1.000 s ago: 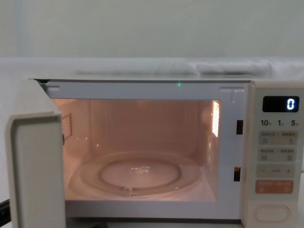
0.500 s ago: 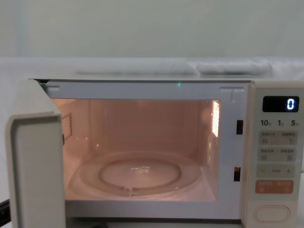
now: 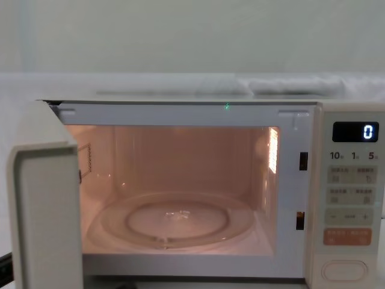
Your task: Press the button to open the microwave door with one hand; close the microwave door with the other hand.
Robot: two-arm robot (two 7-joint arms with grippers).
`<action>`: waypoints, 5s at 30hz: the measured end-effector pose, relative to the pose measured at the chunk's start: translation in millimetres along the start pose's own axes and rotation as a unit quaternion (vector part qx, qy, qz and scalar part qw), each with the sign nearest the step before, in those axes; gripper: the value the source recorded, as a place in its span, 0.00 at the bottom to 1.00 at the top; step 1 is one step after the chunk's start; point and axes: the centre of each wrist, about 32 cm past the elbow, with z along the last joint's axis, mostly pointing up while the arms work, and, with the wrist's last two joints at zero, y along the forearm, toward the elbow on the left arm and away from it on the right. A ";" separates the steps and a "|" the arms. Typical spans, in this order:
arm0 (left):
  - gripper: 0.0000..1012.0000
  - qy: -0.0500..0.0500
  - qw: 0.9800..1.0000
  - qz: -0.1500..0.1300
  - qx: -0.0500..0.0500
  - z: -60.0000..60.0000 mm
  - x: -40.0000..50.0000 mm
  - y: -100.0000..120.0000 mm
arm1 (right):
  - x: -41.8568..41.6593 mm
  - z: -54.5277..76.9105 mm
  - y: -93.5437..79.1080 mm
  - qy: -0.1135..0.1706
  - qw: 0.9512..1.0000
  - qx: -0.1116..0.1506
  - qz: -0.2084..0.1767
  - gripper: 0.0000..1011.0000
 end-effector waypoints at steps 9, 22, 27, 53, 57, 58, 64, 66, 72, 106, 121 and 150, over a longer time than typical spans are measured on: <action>0.99 0.000 1.000 0.000 0.000 0.0 0.0 0.0 | 0.0 0.0 0.0 0.000 1.000 0.000 0.000 0.99; 0.99 0.000 1.000 0.000 0.000 0.0 0.0 0.0 | 0.0 0.0 0.0 0.000 1.000 0.000 0.000 0.99; 0.99 0.000 1.000 0.000 0.000 0.0 0.0 0.0 | 0.0 0.0 0.0 0.000 1.000 0.000 0.000 0.99; 0.27 0.000 1.000 0.000 0.000 0.0 0.0 0.0 | 0.0 0.0 0.0 0.000 1.000 0.000 0.000 0.99; 0.16 0.000 1.000 0.000 0.000 0.0 0.0 0.0 | 0.0 0.0 0.0 0.000 1.000 0.000 0.000 0.99; 0.14 0.000 1.000 0.000 0.000 0.0 0.0 0.0 | 0.0 0.0 0.0 0.000 1.000 0.000 0.000 0.99; 0.00 0.000 1.000 0.000 0.000 0.0 0.0 0.0 | 0.0 0.0 0.0 0.000 1.000 0.000 0.000 0.99; 0.00 0.000 1.000 0.000 0.000 0.0 0.0 0.0 | 0.0 0.0 0.0 0.000 1.000 0.000 0.000 0.99; 0.00 0.001 1.000 -0.001 0.000 0.0 0.1 0.1 | 0.0 0.0 0.0 0.000 1.000 0.000 0.000 0.99; 0.00 -0.011 0.998 -0.064 -0.025 36.6 49.8 73.3 | 0.0 0.0 0.0 0.000 1.000 0.000 0.000 0.99; 0.00 -0.012 0.964 -0.265 -0.025 67.5 24.5 54.2 | 0.0 0.0 0.0 0.000 1.000 0.000 0.000 0.99; 0.00 0.024 0.917 -0.396 -0.036 69.7 -7.9 -11.5 | 0.0 0.0 0.0 0.000 1.000 0.000 0.000 0.99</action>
